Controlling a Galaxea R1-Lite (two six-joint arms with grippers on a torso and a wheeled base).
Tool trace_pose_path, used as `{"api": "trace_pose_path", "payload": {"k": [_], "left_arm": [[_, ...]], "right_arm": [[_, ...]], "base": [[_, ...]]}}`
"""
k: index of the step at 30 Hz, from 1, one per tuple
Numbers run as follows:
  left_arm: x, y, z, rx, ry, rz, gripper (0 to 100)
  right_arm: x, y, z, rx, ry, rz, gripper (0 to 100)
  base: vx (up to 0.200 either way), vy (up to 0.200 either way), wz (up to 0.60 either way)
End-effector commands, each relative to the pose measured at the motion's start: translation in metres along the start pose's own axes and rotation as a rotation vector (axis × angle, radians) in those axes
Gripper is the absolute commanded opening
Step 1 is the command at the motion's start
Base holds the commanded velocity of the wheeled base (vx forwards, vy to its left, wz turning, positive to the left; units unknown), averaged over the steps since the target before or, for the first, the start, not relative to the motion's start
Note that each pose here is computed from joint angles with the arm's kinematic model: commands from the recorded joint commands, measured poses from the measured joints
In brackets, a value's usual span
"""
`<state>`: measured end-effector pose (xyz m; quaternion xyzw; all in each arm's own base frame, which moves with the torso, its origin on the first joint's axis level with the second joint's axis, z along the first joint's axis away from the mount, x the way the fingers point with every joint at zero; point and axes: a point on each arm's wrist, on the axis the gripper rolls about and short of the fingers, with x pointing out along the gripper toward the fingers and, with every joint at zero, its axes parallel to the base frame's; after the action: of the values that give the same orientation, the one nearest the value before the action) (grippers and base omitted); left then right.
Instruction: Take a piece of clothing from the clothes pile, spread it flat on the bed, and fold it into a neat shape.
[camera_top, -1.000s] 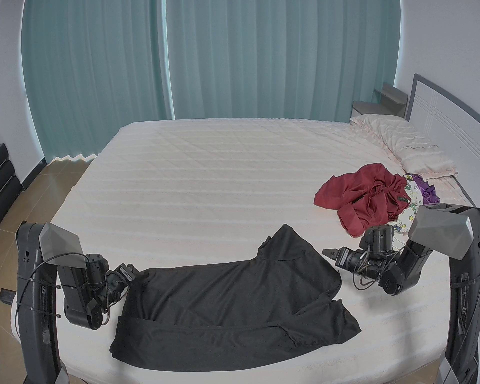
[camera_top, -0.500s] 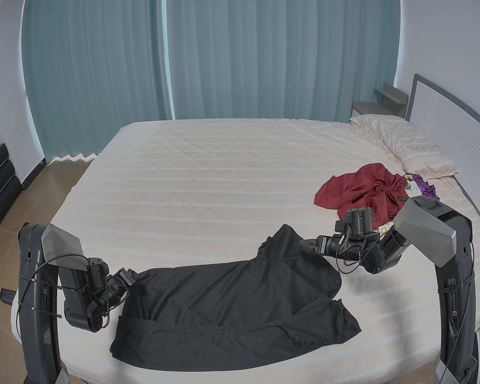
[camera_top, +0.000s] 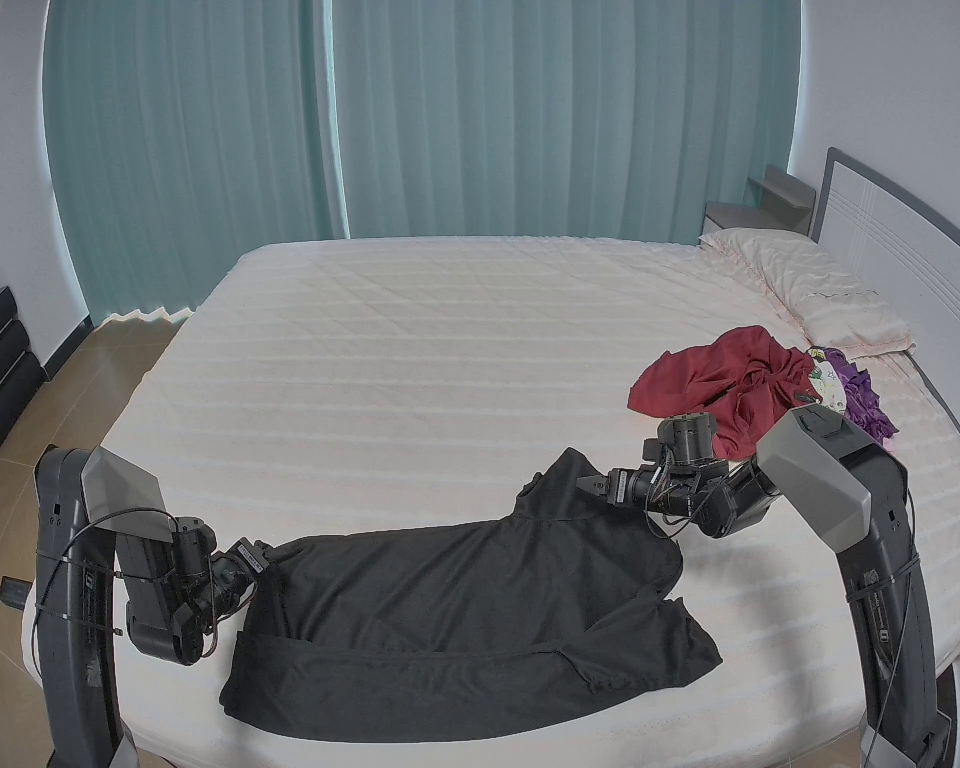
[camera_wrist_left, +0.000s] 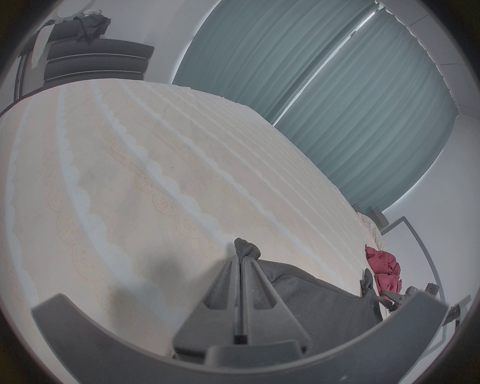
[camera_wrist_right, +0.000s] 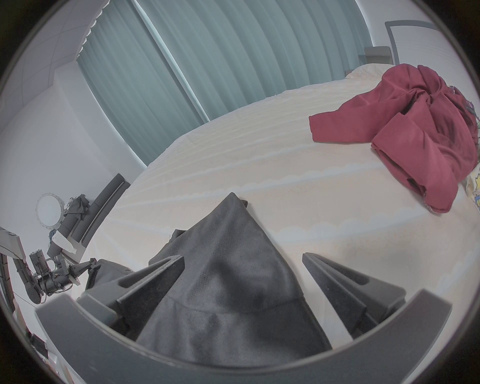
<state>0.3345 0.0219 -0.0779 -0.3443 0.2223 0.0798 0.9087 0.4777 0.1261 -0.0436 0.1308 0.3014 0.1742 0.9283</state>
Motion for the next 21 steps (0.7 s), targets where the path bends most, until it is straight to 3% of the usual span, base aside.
{"api": "trace_pose_path", "payload": {"k": [1,5,6,18,21], "left_arm": [[-0.0002,-0.0010,0.0015,0.001,-0.010,-0.008,0],[-0.0002,-0.0010,0.0015,0.001,-0.010,-0.008,0],[-0.0002,-0.0010,0.0015,0.001,-0.010,-0.008,0],[-0.0002,-0.0006,0.0018,0.000,-0.011,-0.007,0],[0.0017,0.0001,0.0053,-0.004,-0.025,-0.010,0]], "right_arm": [[0.0132,-0.0025,-0.0092,0.003,0.007,0.002,100],[0.0141,-0.0003,-0.0092,0.003,0.005,0.005,100],[0.0144,-0.0005,-0.0099,0.005,0.007,0.006,0],[0.0130,-0.0011,-0.0091,0.008,0.000,-0.006,0],[0.0104,-0.0016,-0.0024,0.042,-0.030,-0.028,0]], "base": [[0.000,0.000,0.00],[0.000,0.000,0.00],[0.000,0.000,0.00],[0.000,0.000,0.00],[0.000,0.000,0.00]]}}
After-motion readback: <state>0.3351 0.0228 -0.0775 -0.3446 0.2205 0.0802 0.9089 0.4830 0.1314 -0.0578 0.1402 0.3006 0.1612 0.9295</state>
